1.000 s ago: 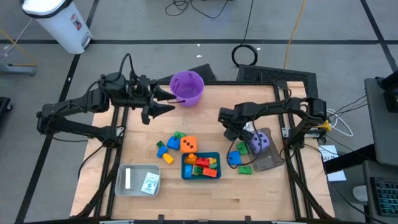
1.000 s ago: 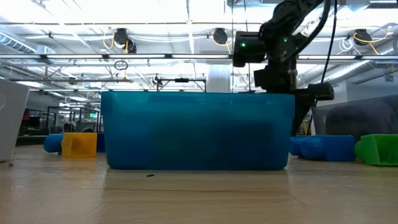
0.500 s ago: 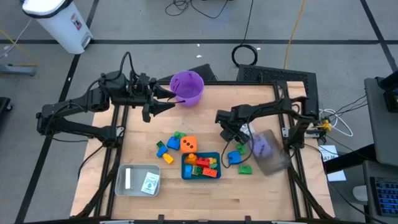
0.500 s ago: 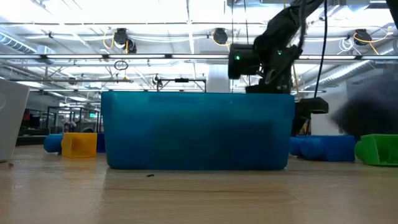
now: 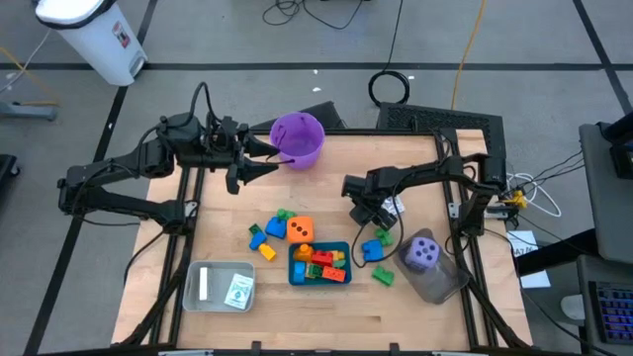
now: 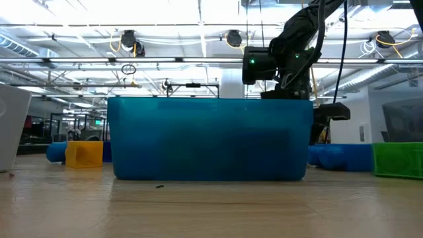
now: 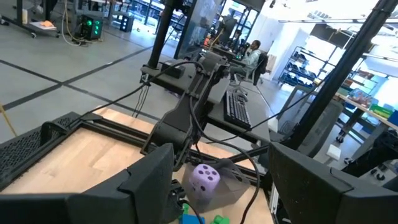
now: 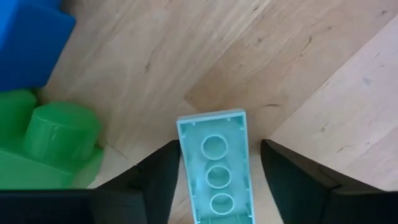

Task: Pick & Place Toys
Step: Put the light blue game piece into the blue bin

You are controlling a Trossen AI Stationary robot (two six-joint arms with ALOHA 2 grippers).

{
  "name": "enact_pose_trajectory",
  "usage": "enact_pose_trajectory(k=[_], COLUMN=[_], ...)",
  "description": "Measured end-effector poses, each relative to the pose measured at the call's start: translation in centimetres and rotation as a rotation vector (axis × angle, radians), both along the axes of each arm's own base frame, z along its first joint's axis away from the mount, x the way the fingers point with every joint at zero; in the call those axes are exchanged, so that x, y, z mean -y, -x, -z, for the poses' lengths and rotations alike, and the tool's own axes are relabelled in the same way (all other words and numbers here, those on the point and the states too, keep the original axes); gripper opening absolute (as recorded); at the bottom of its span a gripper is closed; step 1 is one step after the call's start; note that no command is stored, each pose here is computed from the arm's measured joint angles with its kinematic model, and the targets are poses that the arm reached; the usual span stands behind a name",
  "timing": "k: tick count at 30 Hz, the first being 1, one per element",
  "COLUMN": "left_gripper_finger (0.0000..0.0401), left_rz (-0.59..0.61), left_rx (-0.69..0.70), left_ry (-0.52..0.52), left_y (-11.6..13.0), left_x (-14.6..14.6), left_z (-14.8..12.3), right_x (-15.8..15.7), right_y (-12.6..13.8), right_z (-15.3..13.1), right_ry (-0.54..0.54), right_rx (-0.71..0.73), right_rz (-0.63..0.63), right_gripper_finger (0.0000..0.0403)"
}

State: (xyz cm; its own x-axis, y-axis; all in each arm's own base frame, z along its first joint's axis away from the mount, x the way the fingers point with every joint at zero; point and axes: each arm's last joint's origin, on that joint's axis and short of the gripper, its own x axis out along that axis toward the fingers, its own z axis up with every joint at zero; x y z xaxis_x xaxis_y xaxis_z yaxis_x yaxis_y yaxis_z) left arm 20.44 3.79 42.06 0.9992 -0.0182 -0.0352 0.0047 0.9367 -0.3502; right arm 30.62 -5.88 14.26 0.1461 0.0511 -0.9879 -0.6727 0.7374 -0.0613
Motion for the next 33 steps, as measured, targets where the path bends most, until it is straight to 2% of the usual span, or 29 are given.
enact_pose_trajectory(k=[9, 12, 18, 23, 26, 30, 33], left_gripper_finger=[0.0269, 0.0269, 0.0269, 0.0269, 0.0269, 0.0269, 0.0269], left_rz=[-0.001, -0.001, -0.002, -0.002, -0.002, -0.001, 0.0], left_rx=[0.002, 0.001, 0.002, 0.002, 0.002, 0.001, 0.001], left_ry=[0.003, 0.019, 0.036, 0.046, 0.047, 0.047, 0.045], left_y=[0.0, 0.0, 0.0, 0.0, 0.0, 0.0, 0.0], left_x=[0.0, 0.0, 0.0, 0.0, 0.0, 0.0, 0.0], left_z=[0.0, 0.0, 0.0, 0.0, 0.0, 0.0, 0.0], right_x=[0.0, 0.0, -0.4, -2.2, -3.8, -6.4, -8.2], right_y=[0.0, -0.7, -2.6, -4.1, -5.0, -5.8, -6.5], right_z=[-0.6, -1.9, -7.4, -13.6, -16.3, -18.0, -17.8], right_ry=[0.005, 0.023, -0.007, -0.154, -0.23, -0.322, -0.403], right_rx=[0.009, 0.045, 0.207, 0.322, 0.399, 0.48, 0.496], right_rz=[0.008, 0.026, 0.144, 0.312, 0.401, 0.459, 0.525], right_gripper_finger=[0.0129, 0.0129, 0.0144, 0.0135, 0.0133, 0.0134, 0.0134])
